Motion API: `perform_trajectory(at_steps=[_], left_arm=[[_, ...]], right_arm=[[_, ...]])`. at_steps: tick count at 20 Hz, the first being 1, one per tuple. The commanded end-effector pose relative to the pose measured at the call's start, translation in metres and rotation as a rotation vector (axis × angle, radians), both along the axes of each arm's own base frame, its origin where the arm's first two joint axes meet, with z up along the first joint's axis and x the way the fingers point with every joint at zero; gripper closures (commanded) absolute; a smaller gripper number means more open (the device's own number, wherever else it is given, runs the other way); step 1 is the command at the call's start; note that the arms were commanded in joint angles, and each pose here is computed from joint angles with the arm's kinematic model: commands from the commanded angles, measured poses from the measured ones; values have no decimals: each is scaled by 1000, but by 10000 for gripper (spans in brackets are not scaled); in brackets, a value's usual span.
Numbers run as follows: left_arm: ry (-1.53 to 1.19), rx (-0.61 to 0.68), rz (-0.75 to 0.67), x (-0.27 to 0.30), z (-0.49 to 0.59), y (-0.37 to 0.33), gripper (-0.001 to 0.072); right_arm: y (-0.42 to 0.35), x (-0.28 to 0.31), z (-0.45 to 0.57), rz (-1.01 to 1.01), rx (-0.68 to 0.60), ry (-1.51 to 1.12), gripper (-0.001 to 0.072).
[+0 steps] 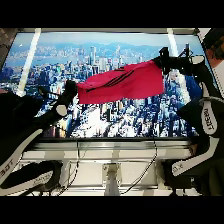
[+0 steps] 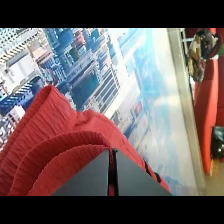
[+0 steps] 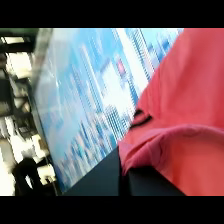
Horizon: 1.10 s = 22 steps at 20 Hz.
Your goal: Fold the clothes and pants, and hang the long-sleeved shirts on hangers.
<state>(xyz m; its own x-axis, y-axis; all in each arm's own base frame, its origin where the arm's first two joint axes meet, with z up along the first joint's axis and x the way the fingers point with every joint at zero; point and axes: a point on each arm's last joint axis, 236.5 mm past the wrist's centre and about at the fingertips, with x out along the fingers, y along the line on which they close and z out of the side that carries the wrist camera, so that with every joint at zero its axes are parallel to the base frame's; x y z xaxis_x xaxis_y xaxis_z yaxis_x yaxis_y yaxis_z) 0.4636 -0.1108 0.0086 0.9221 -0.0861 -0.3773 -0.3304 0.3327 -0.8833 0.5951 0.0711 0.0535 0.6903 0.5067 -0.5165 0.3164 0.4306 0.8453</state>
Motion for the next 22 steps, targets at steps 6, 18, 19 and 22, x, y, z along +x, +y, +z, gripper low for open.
perform_trajectory(at_steps=[6, 18, 19, 22], left_arm=[[-24, -47, 135, 51, -12, 29, 495], [-185, 250, -83, 52, 76, 36, 205], [-195, 274, -106, 46, 90, 36, 205], [-229, 319, -157, 23, 133, 32, 205]], right_arm=[[-24, 82, 9, -345, 102, -127, 473], [-126, 1, 1, 34, -249, 120, 228], [-141, -24, -14, 88, -236, 200, 228], [-149, -85, -51, 265, -58, 379, 226]])
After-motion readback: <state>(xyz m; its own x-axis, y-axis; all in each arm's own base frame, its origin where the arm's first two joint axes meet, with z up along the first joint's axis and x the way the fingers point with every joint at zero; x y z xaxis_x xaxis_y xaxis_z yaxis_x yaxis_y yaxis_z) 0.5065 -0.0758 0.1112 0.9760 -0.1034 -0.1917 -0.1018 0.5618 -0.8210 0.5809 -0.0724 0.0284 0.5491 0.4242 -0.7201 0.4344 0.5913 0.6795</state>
